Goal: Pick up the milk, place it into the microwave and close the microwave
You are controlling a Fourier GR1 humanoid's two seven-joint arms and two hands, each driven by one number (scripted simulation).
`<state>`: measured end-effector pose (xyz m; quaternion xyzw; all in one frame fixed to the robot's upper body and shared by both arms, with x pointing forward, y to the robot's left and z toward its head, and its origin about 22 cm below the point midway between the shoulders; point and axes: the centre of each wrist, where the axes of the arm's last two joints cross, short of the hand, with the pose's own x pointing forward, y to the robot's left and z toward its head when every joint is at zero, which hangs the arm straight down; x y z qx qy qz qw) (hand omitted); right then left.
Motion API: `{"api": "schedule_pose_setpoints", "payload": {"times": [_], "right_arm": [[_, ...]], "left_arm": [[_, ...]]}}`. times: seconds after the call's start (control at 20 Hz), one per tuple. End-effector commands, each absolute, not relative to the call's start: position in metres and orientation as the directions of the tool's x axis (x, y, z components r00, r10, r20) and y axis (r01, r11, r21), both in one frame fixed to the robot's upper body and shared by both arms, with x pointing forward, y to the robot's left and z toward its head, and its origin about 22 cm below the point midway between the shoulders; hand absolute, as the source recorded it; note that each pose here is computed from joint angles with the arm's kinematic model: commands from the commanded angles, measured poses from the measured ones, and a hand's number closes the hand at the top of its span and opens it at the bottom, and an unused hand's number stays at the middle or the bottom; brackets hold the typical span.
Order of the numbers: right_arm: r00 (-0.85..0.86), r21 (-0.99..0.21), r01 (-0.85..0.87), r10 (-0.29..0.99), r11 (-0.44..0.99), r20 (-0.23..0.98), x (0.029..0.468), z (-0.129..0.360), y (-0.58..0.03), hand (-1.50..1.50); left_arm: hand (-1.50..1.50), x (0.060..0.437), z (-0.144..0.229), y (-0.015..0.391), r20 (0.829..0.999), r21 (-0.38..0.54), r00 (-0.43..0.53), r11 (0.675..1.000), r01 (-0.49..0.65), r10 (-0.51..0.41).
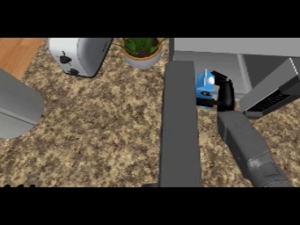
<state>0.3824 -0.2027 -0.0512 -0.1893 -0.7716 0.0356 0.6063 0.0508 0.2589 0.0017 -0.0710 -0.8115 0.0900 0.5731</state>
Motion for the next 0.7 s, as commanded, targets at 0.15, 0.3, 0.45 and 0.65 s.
{"api": "schedule_pose_setpoints", "payload": {"times": [0.15, 0.3, 0.45, 0.65], "right_arm": [[-0.19, -0.399, 0.264, 0.453, 0.878, 0.871, 0.391, -0.044, -0.218, 1.5], [-0.21, -0.435, 0.312, 0.507, 0.845, 0.836, 0.398, -0.034, -0.229, 1.5], [-0.222, -0.499, 0.338, 0.583, 0.798, 0.782, 0.397, -0.036, -0.229, 1.5], [-0.237, -0.49, 0.375, 0.593, 0.787, 0.77, 0.406, -0.022, -0.236, 1.5]], "left_arm": [[-1.5, 0.063, 0.008, 0.26, 0.913, -0.232, -0.337, 0.972, 0.031, 0.229], [-1.5, 0.061, -0.001, 0.266, 0.918, -0.215, -0.332, 0.975, 0.05, 0.219], [-1.5, 0.06, -0.003, 0.263, 0.916, -0.227, -0.325, 0.972, 0.061, 0.234], [-1.5, 0.066, -0.001, 0.259, 0.911, -0.227, -0.336, 0.971, 0.074, 0.238]]}}
